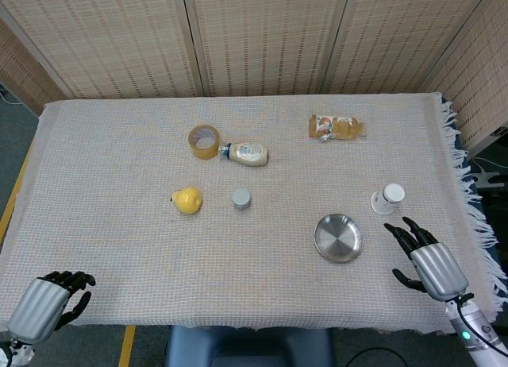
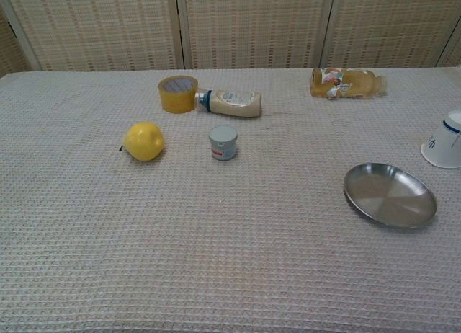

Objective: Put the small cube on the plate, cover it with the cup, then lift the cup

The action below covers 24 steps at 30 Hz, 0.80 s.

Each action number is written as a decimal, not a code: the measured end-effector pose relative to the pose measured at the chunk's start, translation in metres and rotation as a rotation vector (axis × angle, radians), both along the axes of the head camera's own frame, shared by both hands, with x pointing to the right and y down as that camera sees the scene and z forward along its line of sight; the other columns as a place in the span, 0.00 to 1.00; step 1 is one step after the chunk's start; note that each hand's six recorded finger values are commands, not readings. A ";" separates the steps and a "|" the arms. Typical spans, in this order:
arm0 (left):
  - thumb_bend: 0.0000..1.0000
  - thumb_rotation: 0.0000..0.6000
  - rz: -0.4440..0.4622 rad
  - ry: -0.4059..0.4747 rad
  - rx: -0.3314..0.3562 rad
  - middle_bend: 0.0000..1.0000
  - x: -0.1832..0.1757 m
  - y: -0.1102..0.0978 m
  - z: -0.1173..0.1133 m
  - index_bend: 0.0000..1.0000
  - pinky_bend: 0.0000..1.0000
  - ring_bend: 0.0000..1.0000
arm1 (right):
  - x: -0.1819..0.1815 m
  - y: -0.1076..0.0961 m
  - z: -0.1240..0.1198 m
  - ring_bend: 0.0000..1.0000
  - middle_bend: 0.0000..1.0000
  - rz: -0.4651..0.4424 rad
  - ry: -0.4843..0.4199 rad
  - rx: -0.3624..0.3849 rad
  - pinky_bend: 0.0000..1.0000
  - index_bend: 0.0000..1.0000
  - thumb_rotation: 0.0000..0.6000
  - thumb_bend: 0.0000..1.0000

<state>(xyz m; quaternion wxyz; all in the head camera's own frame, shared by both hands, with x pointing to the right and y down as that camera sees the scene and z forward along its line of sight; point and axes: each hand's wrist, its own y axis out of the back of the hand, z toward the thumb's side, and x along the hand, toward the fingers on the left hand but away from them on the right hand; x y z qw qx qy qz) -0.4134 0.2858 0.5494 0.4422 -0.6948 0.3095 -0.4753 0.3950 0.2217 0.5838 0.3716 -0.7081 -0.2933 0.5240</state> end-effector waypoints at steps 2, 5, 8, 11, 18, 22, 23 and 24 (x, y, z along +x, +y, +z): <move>0.43 1.00 0.009 0.006 -0.005 0.55 0.002 0.000 0.002 0.47 0.69 0.59 | 0.001 0.002 -0.001 0.00 0.18 0.006 0.002 -0.003 0.21 0.07 1.00 0.15; 0.43 1.00 0.021 0.015 -0.010 0.55 0.005 0.000 0.004 0.47 0.69 0.59 | 0.001 0.005 -0.004 0.00 0.18 0.013 0.004 0.000 0.23 0.09 1.00 0.15; 0.43 1.00 0.025 0.027 -0.013 0.55 0.006 -0.001 0.005 0.47 0.69 0.59 | -0.001 0.008 -0.006 0.00 0.18 0.015 -0.003 0.002 0.25 0.12 1.00 0.15; 0.43 1.00 0.028 0.039 -0.015 0.55 0.007 -0.003 0.007 0.47 0.69 0.59 | -0.002 0.010 -0.005 0.00 0.18 0.018 -0.009 -0.004 0.28 0.15 1.00 0.15; 0.43 1.00 0.021 0.061 -0.030 0.55 0.006 -0.006 0.010 0.47 0.69 0.59 | 0.000 0.011 -0.002 0.17 0.36 0.009 0.027 0.001 0.55 0.30 1.00 0.15; 0.43 1.00 0.007 0.082 -0.024 0.55 0.003 -0.008 0.006 0.47 0.69 0.59 | 0.002 0.003 -0.002 0.42 0.60 -0.065 0.101 0.060 0.72 0.43 1.00 0.15; 0.43 1.00 0.003 0.083 -0.018 0.55 0.001 -0.008 0.004 0.47 0.69 0.59 | 0.002 0.000 -0.003 0.44 0.63 -0.079 0.109 0.068 0.75 0.44 1.00 0.16; 0.43 1.00 -0.001 0.082 -0.015 0.55 0.000 -0.009 0.003 0.47 0.69 0.59 | 0.003 -0.003 -0.003 0.47 0.66 -0.087 0.109 0.075 0.77 0.45 1.00 0.16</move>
